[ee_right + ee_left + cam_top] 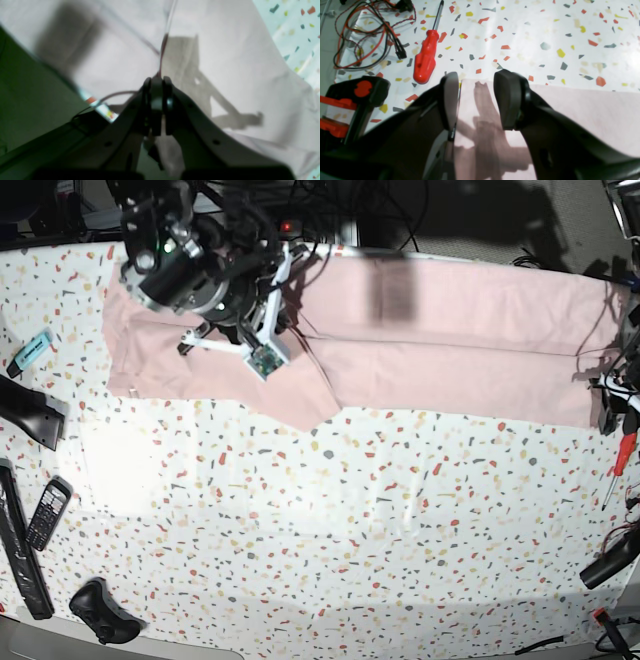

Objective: Fold the T-shirt properly

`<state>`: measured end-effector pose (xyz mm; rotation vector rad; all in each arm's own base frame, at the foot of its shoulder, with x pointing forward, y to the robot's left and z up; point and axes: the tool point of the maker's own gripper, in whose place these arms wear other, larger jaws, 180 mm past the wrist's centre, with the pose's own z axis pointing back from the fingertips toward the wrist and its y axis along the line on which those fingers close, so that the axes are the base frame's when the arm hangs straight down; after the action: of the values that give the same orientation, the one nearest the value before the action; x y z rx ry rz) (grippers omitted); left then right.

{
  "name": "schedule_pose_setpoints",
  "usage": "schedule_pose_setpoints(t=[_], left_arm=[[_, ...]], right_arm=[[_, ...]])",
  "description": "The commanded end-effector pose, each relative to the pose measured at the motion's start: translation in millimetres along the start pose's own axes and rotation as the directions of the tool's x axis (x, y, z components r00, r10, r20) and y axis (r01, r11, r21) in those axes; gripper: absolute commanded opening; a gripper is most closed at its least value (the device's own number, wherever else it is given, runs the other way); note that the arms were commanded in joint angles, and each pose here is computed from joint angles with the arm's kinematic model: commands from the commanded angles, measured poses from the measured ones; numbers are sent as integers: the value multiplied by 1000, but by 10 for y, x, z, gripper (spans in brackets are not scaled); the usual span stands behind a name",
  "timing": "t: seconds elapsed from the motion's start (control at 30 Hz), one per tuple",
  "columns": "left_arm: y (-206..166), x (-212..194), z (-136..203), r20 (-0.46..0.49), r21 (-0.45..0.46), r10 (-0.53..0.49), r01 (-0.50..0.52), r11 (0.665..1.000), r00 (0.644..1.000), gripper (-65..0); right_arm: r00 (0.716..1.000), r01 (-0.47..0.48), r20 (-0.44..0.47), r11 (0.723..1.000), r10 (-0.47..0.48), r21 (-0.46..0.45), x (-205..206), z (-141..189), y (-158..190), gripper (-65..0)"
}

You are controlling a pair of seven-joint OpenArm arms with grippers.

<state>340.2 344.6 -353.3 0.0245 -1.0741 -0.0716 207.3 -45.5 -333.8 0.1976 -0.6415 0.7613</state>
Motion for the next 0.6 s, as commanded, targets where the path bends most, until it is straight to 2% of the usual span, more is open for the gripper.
schedule_pose_setpoints(t=[0.0,0.2,0.37,0.57], left_arm=[[88,224,21,58,14,-17,16,1000,998,-396],[87,224,21,58,13,-17,16,1000,998,-396],[88,221,21,57,14,-17,16,1000,998,-396],[87,221,21,57,13,-17,16,1000,998,-396]], right_arm=[[999,-12,46,1000,13,-5,100,84,21,-650],[998,-6,70,998,1,62,77,231,313,-650],[995,-54,89,989,42,135,137,206,606,-650],[989,-79,131,989,63,121,235,189,676,-650]])
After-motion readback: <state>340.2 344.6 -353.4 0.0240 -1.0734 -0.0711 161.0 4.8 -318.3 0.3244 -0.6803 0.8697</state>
